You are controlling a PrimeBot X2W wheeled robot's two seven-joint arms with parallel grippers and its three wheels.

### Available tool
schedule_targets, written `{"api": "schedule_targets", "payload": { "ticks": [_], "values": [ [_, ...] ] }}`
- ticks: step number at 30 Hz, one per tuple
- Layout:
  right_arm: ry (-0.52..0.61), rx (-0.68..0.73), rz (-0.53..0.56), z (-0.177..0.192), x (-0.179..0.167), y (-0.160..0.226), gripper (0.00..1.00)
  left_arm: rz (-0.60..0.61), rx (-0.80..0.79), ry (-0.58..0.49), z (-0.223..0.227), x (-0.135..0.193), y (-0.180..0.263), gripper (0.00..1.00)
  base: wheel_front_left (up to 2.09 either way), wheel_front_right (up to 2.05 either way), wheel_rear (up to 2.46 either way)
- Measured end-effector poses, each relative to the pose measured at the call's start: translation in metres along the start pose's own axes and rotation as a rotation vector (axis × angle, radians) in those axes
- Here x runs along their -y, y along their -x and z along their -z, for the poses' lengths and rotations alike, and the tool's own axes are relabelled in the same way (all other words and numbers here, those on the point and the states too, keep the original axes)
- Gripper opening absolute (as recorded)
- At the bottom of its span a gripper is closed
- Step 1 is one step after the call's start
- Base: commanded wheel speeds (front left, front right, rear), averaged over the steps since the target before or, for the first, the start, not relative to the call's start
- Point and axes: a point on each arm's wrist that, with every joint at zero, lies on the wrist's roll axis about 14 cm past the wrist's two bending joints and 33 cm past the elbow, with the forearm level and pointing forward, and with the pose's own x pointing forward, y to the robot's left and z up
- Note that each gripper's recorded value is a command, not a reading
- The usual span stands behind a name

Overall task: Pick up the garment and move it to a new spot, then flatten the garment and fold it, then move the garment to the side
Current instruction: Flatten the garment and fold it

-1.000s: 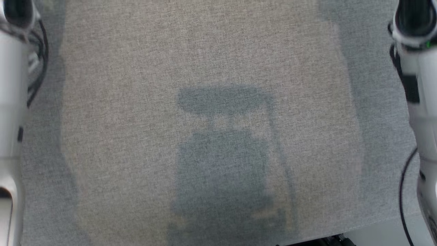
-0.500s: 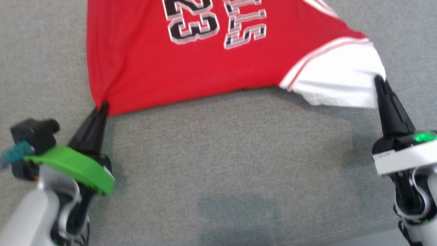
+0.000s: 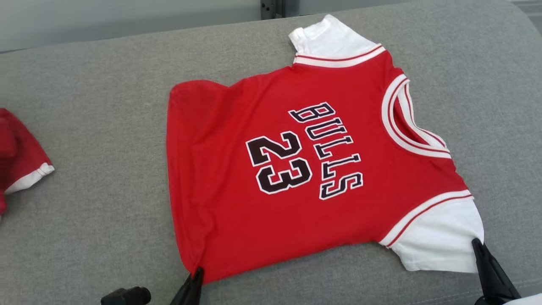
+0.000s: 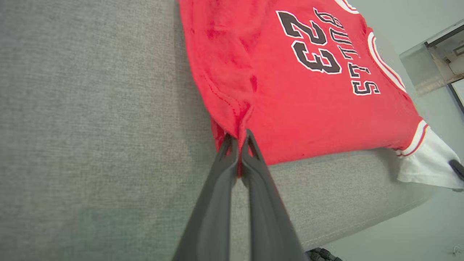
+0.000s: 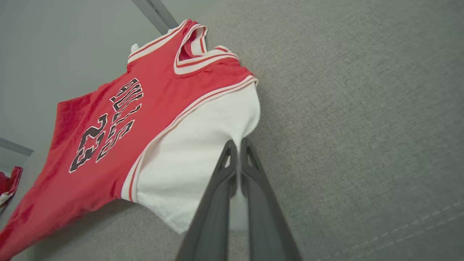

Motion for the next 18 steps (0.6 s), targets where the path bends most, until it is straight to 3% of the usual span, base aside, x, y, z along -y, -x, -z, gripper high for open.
{"api": "schedule_targets", "payload": {
  "ticks": [5,18],
  "values": [
    [-0.003,0.007,-0.039,-0.005,-0.011,-0.006,0.0,-0.006,0.025,0.004,-0.006,0.002,0.005,0.0,0.0,0.0,0.0],
    [0.095,-0.001,-0.151,-0.041,-0.044,-0.062,0.0,0.114,0.054,-0.116,-0.068,0.019,-0.029,0.0,0.0,0.0,0.0]
  ]
}}
